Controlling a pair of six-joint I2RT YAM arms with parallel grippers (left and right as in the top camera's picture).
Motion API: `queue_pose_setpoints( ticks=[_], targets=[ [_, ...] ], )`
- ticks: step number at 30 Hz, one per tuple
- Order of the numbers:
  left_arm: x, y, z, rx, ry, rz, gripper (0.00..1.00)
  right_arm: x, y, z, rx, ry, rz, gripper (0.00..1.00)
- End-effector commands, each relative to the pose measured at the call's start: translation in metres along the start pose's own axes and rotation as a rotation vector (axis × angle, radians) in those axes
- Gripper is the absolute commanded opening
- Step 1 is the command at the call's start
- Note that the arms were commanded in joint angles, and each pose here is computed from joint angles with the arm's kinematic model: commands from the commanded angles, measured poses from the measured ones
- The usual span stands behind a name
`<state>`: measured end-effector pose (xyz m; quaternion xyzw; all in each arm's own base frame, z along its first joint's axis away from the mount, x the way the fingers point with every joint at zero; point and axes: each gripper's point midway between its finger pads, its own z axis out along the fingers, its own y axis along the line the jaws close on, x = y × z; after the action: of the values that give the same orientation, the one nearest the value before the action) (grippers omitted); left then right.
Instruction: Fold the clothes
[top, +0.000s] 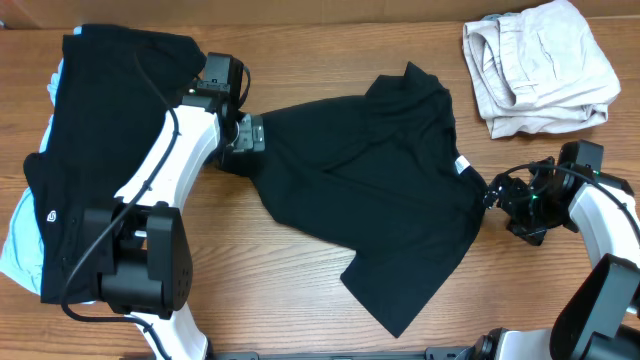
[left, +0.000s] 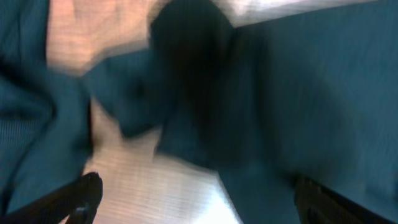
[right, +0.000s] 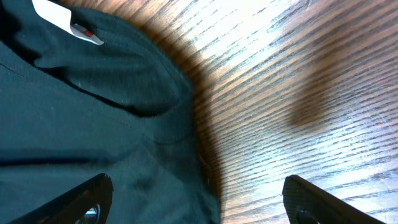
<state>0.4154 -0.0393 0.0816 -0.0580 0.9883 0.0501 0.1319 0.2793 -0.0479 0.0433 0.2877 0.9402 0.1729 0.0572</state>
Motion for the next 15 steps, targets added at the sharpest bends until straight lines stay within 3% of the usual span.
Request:
queue_pose_setpoints(
  ticks=[1, 6, 11, 15],
  targets=[
    [0.0, 0.0, -0.03, 0.016, 0.026, -0.018, 1.0, -0.01, 0.008, -0.011, -0.015, -0.048, -0.027, 0.91],
    [0.024, 0.026, -0.03, -0.092, 0.114, -0.081, 0.98, -0.013, 0.009, -0.011, -0.017, -0.06, -0.032, 0.92],
    [0.031, 0.018, -0.009, -0.045, 0.114, -0.087, 0.87, -0.014, 0.009, -0.011, -0.018, -0.063, -0.033, 0.92],
    [0.034, 0.017, 0.014, -0.037, 0.086, -0.124, 0.84, -0.014, 0.009, -0.011, -0.018, -0.062, -0.033, 0.92]
  ],
)
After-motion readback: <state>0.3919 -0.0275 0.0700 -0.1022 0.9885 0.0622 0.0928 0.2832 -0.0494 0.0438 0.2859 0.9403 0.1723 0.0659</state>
